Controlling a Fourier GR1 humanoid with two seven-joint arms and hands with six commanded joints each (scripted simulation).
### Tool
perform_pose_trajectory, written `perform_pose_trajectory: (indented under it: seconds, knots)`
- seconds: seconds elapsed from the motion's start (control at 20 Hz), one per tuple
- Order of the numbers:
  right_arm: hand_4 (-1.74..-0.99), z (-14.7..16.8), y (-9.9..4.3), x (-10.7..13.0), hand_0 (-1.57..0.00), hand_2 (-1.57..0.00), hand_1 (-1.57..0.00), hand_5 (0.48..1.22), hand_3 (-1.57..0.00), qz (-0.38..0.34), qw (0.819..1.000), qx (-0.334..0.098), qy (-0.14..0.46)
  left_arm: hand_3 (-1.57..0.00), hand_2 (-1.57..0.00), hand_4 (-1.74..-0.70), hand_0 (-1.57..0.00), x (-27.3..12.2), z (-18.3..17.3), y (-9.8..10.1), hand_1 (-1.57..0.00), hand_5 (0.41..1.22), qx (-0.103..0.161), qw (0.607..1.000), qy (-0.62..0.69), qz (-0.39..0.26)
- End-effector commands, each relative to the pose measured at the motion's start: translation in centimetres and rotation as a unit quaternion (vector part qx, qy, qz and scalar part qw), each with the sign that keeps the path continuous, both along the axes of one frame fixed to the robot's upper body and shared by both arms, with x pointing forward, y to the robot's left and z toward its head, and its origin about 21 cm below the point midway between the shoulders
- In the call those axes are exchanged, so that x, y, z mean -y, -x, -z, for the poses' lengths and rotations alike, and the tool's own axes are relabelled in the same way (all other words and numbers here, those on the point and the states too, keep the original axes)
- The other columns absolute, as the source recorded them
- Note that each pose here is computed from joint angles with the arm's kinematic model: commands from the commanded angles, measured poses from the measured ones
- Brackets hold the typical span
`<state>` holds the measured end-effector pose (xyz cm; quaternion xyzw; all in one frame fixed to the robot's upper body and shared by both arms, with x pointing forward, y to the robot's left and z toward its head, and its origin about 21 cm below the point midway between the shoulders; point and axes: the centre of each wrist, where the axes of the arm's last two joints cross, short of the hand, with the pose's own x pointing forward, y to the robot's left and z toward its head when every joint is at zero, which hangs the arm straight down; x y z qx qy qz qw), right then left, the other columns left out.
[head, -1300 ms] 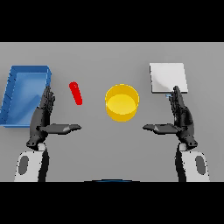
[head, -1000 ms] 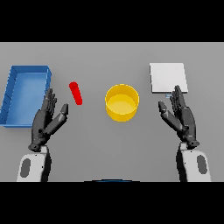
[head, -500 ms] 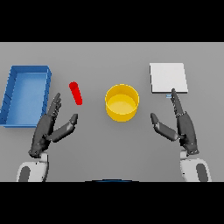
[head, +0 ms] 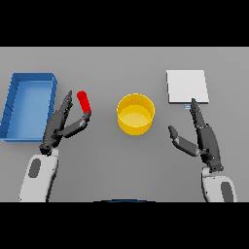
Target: Pick up the red beaker and tilt it to pour out 1 green nut into yellow bowl. Pick up the yellow bowl and place it on the metallic measuring scale.
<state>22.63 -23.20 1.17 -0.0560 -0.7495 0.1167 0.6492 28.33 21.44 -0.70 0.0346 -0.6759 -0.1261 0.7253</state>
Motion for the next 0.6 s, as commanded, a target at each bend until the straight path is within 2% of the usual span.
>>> perform_pose_trajectory:
  seconds: [0.0,0.1,0.15,0.3,0.35,0.55]
  knots:
    - [-1.229,0.0,0.0,-0.1,0.0,0.0,0.0,0.626,0.0,-0.005,1.0,0.006,-0.001,0.0,0.0,-1.18,0.0,0.1,0.2,-0.5,0.0,0.636,0.006,1.0,0.0,0.004]
    - [-1.222,0.0,-0.3,0.0,0.0,0.0,0.0,0.626,0.0,0.001,1.0,-0.002,0.006,0.0,0.0,-1.19,0.0,0.8,0.3,-1.5,0.0,0.641,0.012,1.0,0.0,0.014]
    - [-1.218,0.0,-0.1,0.2,0.0,0.0,0.0,0.626,0.0,0.002,1.0,0.003,0.006,0.0,0.0,-1.2,0.0,1.0,0.1,-2.2,0.0,0.646,0.014,1.0,0.002,0.017]
    - [-1.227,-0.1,-0.3,0.1,0.0,0.0,0.0,0.63,0.0,-0.001,1.0,0.0,-0.002,0.0,0.0,-1.2,0.0,1.8,0.0,-3.8,0.0,0.657,0.009,1.0,-0.021,0.016]
    - [-1.226,0.1,0.2,0.2,0.0,0.0,0.0,0.631,0.0,-0.003,1.0,0.006,-0.001,0.0,0.0,-1.2,0.0,1.6,0.3,-4.0,0.0,0.661,0.008,1.0,-0.023,0.015]
    - [-1.238,-0.4,0.3,0.4,0.0,0.0,0.0,0.638,0.0,0.002,1.0,0.003,-0.003,0.0,0.0,-1.2,0.0,1.9,0.5,-5.2,0.0,0.671,0.005,1.0,-0.028,0.014]
